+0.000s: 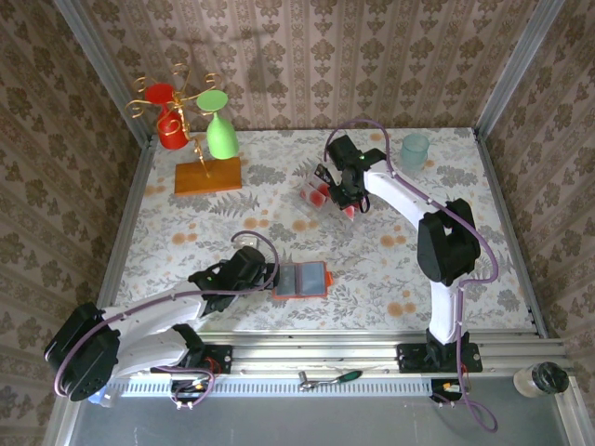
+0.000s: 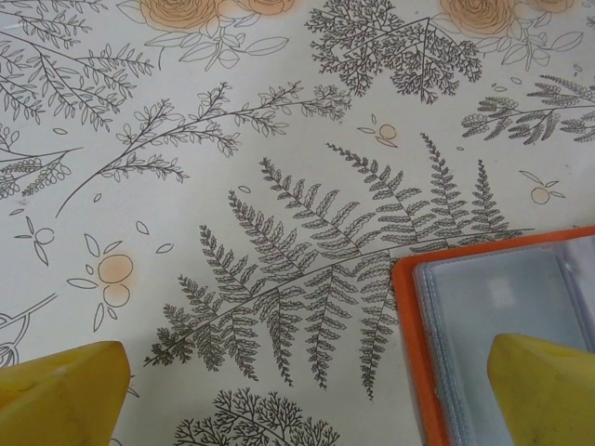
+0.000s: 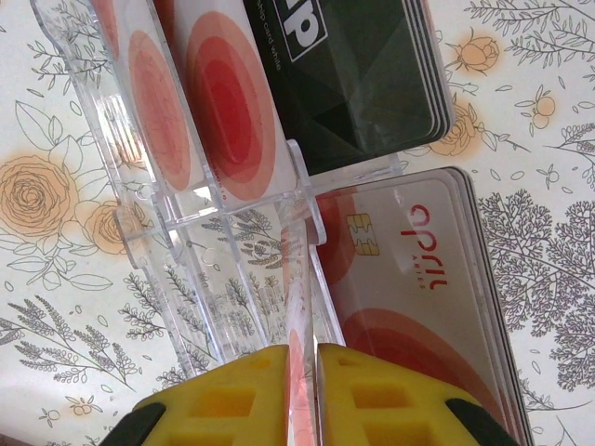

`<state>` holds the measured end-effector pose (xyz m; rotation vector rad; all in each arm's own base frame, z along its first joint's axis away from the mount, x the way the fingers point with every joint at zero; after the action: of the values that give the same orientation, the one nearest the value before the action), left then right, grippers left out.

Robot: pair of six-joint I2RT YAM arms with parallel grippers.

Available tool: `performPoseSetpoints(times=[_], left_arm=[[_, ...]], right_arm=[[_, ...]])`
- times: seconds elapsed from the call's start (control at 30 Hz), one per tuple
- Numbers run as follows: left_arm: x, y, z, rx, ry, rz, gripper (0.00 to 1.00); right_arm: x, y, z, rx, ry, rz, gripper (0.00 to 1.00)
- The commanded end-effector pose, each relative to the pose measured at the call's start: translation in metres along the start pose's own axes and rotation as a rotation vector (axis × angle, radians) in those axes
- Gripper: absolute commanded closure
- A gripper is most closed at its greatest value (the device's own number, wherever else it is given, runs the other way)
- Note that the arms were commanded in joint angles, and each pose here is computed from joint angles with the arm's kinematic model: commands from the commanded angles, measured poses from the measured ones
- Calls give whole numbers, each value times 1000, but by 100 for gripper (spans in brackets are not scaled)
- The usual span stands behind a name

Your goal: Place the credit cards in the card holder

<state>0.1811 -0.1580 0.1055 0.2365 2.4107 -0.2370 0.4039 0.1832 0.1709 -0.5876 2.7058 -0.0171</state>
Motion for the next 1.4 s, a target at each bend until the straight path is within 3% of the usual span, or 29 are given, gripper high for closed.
performPoseSetpoints(times=[0.0, 0.13, 0.3, 0.4, 0.77, 1.03, 1.23, 1.37], left_arm=[[-9, -5, -2, 9, -24, -12, 0], [-8, -5, -2, 8, -21, -11, 0], [-8, -5, -2, 7, -21, -10, 0], [-9, -5, -3, 6, -21, -9, 0], [-12, -4, -7, -6, -23, 7, 0], [-11, -5, -7, -13, 3, 41, 0], [-8, -11, -6, -35, 22, 88, 0], [-6, -17, -2, -43, 36, 111, 0]], right_arm=[[-2, -1, -2, 13, 14, -3, 83], [0, -1, -1, 12, 21, -5, 85], [1, 1, 1, -8, 31, -16, 100], [0, 1, -5, -14, 23, -24, 100], [-7, 9, -93, -136, -141, 25, 100], [34, 41, -125, -506, -323, 236, 100], [75, 59, -108, -786, -427, 484, 100], [102, 64, -89, -844, -472, 611, 100]])
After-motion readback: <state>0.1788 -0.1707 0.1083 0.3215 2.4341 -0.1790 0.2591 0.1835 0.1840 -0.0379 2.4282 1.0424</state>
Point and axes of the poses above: each hand's point on the last joint's axis, 136 mm out from that joint toward the fingers, its own z axis out along the fingers, its own y axis along the line the jaws close on, x = y × z, the point moved 6 cm from there along -z, back along the fingers, and after that the axes turned 2 degrees about z, right-handed, at the moved point
